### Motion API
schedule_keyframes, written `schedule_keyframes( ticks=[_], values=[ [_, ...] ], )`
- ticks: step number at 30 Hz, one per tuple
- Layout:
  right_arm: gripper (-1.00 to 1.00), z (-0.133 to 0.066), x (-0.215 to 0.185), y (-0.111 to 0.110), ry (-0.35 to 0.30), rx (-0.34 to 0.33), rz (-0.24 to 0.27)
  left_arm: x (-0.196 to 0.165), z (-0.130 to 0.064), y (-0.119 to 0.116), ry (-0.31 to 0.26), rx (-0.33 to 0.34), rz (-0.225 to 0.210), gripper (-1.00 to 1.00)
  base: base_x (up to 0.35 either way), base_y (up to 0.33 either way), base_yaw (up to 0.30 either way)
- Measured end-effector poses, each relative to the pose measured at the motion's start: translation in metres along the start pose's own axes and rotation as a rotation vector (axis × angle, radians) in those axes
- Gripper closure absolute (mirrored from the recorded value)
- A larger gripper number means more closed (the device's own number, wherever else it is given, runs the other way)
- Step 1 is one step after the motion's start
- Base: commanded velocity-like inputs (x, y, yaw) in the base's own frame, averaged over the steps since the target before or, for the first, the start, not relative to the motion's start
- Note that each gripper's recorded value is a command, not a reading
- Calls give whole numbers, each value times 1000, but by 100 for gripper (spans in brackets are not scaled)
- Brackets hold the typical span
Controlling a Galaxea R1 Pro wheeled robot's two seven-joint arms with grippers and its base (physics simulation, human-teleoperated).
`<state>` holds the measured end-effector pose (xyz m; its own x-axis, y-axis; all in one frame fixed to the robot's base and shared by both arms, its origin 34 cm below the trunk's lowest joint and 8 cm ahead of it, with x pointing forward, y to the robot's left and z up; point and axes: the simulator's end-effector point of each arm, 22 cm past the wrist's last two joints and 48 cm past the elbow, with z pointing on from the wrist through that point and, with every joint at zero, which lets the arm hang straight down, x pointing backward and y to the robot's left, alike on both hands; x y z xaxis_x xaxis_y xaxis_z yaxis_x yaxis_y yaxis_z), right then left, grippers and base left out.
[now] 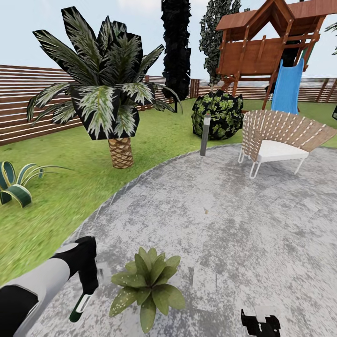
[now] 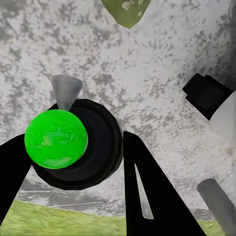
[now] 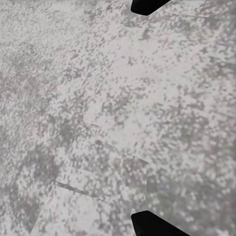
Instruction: Pick up the pesticide atomizer in the garden and spray insectifuge to fully cover both potted plants in the garden.
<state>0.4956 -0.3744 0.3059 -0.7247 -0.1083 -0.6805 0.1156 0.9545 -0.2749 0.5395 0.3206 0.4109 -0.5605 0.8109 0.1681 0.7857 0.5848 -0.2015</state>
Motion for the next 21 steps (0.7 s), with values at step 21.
schedule_keyframes(
  ticks=[21],
  values=[
    [-100, 0, 0, 0, 0, 0, 0, -24, 5, -19, -18, 17, 41, 100, 0, 0, 0]
  ],
)
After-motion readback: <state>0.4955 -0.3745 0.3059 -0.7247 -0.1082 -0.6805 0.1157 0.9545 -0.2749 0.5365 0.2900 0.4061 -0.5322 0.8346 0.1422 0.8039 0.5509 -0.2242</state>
